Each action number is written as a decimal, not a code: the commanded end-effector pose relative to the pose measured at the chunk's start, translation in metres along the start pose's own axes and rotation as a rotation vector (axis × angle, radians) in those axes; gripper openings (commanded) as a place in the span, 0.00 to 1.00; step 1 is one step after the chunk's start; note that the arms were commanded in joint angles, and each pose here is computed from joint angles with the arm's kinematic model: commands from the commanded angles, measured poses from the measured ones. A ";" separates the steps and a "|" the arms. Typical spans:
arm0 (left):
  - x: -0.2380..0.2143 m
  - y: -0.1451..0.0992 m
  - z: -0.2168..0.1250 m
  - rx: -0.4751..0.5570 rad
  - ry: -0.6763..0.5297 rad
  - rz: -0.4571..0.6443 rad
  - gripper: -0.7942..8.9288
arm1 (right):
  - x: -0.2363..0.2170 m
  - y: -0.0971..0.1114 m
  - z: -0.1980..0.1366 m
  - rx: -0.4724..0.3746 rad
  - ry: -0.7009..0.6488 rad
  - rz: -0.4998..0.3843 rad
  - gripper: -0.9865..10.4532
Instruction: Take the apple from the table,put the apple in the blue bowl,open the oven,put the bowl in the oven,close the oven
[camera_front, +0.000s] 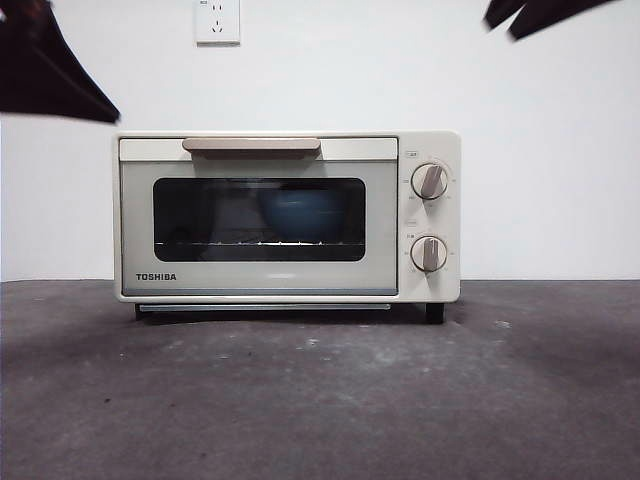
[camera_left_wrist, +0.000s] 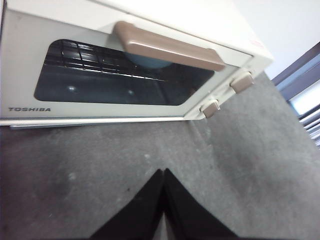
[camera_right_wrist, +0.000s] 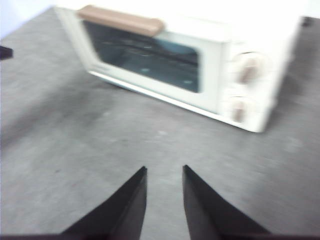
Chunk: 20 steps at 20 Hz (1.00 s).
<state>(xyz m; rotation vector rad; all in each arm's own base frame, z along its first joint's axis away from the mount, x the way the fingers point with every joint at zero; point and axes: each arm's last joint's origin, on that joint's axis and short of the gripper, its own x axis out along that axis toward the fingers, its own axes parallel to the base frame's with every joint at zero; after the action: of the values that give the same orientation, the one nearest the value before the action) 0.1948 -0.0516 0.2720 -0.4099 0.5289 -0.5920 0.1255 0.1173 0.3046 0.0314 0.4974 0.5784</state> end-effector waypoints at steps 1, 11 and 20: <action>-0.022 -0.017 0.001 0.083 -0.029 0.026 0.09 | 0.011 0.004 -0.006 -0.033 -0.062 0.107 0.19; -0.059 -0.034 -0.011 0.130 -0.055 0.065 0.09 | 0.018 0.004 -0.012 -0.073 -0.123 0.126 0.09; -0.058 -0.034 -0.011 0.129 -0.054 0.065 0.09 | 0.018 0.001 -0.011 -0.060 -0.145 0.021 0.09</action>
<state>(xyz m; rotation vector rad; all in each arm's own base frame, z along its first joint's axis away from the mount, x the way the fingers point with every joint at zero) 0.1327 -0.0432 0.2933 -0.2989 0.4790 -0.5398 0.1328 0.1237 0.2850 0.0266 0.3520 0.5975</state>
